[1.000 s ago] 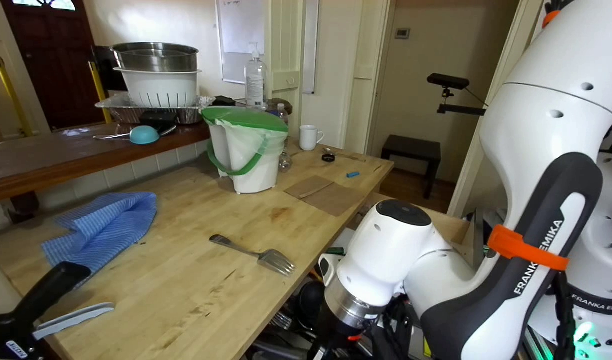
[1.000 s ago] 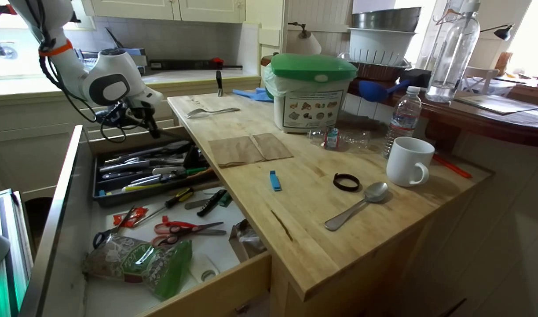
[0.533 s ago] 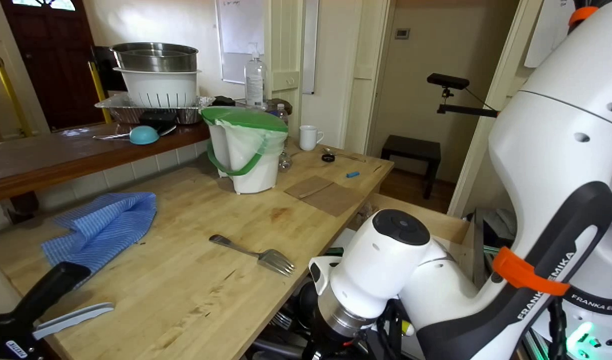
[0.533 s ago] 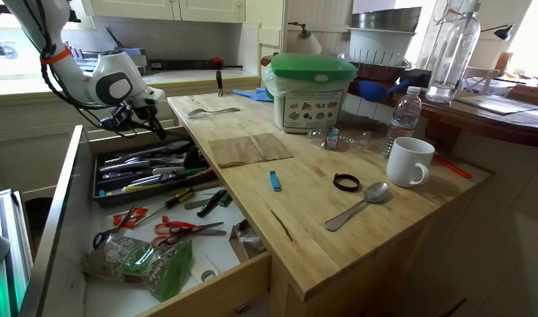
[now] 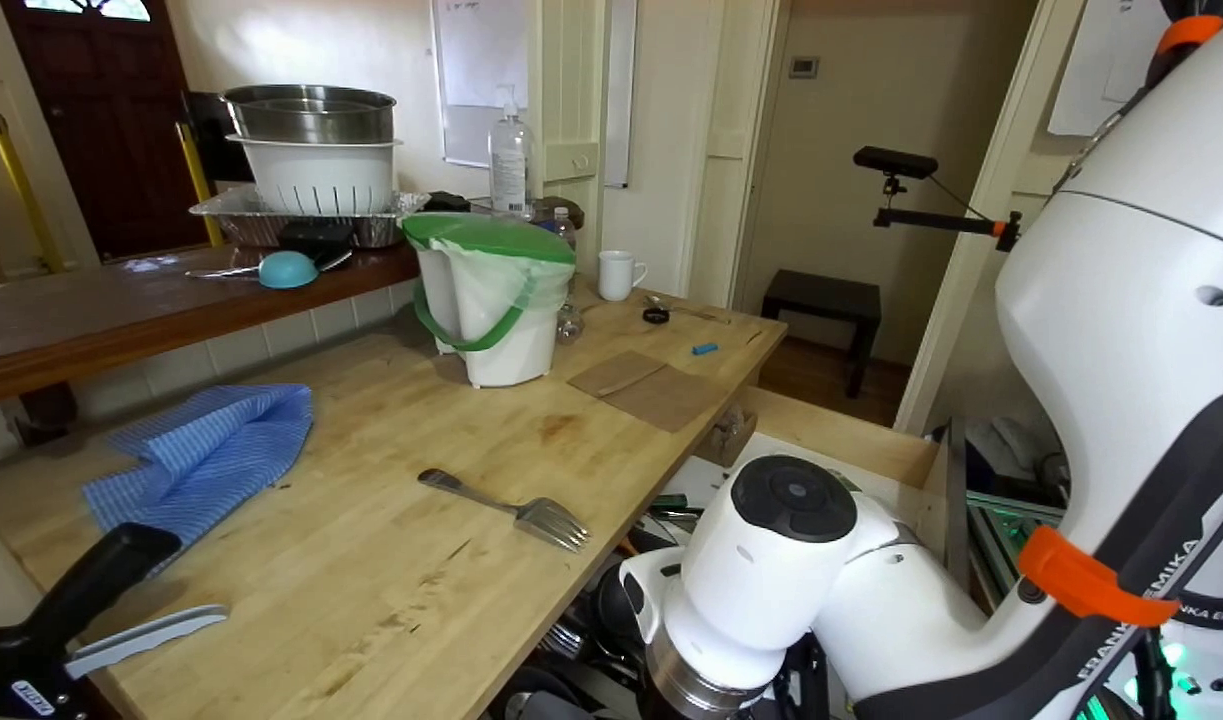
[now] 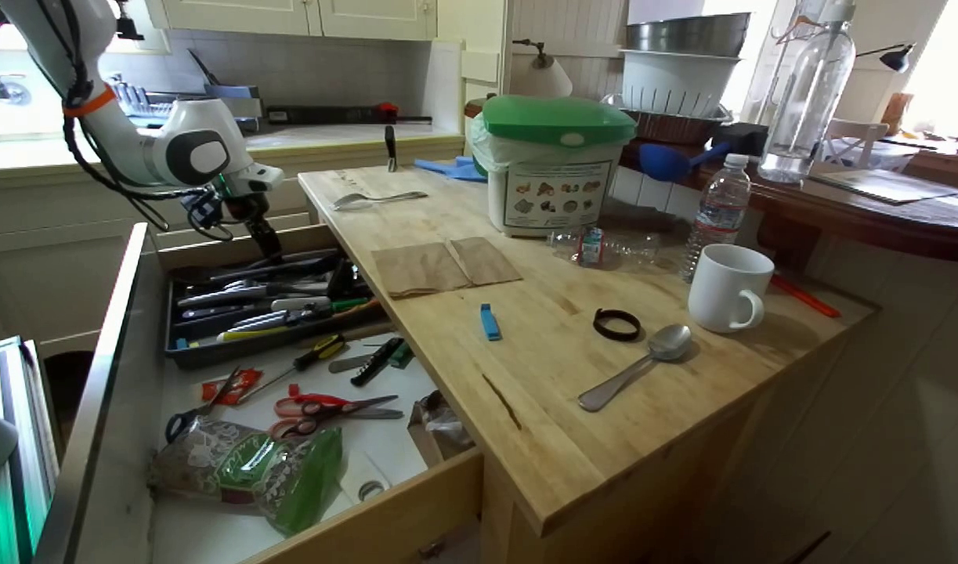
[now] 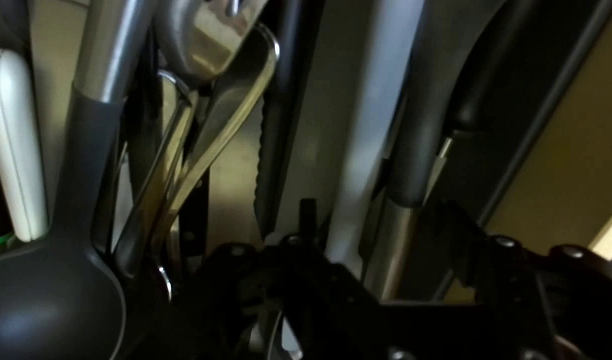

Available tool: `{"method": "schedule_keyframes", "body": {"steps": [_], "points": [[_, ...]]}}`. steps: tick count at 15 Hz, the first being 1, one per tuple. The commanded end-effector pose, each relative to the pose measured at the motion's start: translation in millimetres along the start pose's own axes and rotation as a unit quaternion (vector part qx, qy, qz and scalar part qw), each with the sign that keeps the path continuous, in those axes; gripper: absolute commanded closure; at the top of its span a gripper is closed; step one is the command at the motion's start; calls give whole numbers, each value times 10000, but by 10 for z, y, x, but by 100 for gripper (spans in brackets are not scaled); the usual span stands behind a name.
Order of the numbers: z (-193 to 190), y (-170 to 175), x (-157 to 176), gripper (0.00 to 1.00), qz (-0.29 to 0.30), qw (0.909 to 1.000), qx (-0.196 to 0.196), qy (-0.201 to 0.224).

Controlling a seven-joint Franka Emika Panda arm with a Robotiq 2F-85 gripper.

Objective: Put the ladle in the open drawer.

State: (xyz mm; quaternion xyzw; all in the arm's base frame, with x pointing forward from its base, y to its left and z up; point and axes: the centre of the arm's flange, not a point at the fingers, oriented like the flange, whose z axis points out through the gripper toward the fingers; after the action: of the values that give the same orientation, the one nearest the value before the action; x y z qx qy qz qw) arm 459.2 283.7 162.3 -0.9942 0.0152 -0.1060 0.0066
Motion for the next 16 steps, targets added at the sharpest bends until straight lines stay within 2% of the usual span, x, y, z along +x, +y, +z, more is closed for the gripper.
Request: {"method": "schedule_keyframes", "body": {"steps": [1, 2, 4, 8, 12, 16], "points": [[-253, 59, -97, 6, 288, 9992, 241, 145], [-338, 68, -133, 0, 442, 9983, 304, 224], [-525, 145, -210, 0, 738, 9955, 560, 207], [-783, 468, -431, 0, 1805, 9804, 782, 74], [-904, 846, -565, 0, 2753, 9555, 1048, 136], [-952, 1069, -637, 0, 3672, 9217, 1232, 191]]}}
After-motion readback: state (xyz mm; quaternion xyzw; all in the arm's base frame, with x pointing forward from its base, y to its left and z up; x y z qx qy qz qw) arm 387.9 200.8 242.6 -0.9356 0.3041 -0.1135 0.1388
